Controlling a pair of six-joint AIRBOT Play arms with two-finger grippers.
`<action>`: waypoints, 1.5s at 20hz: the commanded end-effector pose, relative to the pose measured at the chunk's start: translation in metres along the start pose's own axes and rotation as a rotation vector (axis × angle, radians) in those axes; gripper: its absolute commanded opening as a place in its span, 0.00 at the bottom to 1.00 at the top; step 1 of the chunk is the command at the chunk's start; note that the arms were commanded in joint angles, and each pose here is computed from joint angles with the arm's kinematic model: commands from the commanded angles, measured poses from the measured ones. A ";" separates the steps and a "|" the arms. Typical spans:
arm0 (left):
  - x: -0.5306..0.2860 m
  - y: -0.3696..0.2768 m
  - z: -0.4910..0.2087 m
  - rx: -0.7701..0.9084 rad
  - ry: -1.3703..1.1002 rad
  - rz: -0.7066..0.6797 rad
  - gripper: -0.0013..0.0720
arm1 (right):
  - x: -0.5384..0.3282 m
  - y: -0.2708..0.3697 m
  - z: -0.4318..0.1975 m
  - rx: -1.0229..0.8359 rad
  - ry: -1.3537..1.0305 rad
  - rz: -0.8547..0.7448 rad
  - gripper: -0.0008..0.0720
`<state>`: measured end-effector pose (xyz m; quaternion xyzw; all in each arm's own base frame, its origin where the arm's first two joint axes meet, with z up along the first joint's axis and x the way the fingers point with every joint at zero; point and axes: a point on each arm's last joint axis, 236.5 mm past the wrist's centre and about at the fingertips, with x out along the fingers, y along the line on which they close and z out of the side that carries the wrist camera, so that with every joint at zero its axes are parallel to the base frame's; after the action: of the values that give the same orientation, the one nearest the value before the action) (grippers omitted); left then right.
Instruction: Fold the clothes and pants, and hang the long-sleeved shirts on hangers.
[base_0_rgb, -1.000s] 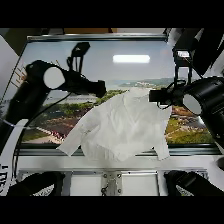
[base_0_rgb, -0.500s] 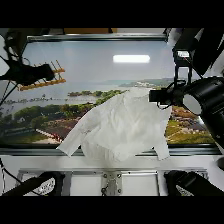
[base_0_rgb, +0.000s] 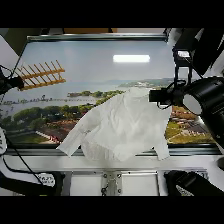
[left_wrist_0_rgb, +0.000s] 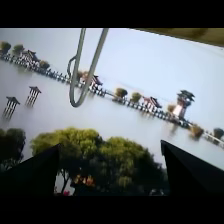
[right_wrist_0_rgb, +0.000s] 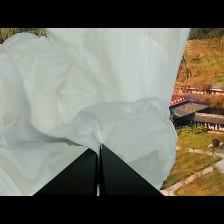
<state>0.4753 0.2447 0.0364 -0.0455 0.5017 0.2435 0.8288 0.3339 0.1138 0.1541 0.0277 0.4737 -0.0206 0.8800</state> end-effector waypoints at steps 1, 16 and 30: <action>0.063 0.026 0.009 0.020 0.042 0.053 0.96 | 0.000 0.000 0.000 0.000 0.001 0.000 0.03; 0.170 0.029 0.020 0.199 -0.001 0.137 0.96 | 0.000 0.000 0.000 0.000 0.001 0.000 0.03; 0.183 0.020 0.026 0.210 -0.070 0.113 0.96 | 0.000 0.000 0.000 0.000 0.001 0.000 0.03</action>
<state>0.5543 0.3360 -0.1040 0.0802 0.5011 0.2385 0.8280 0.3339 0.1138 0.1541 0.0279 0.4737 -0.0207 0.8800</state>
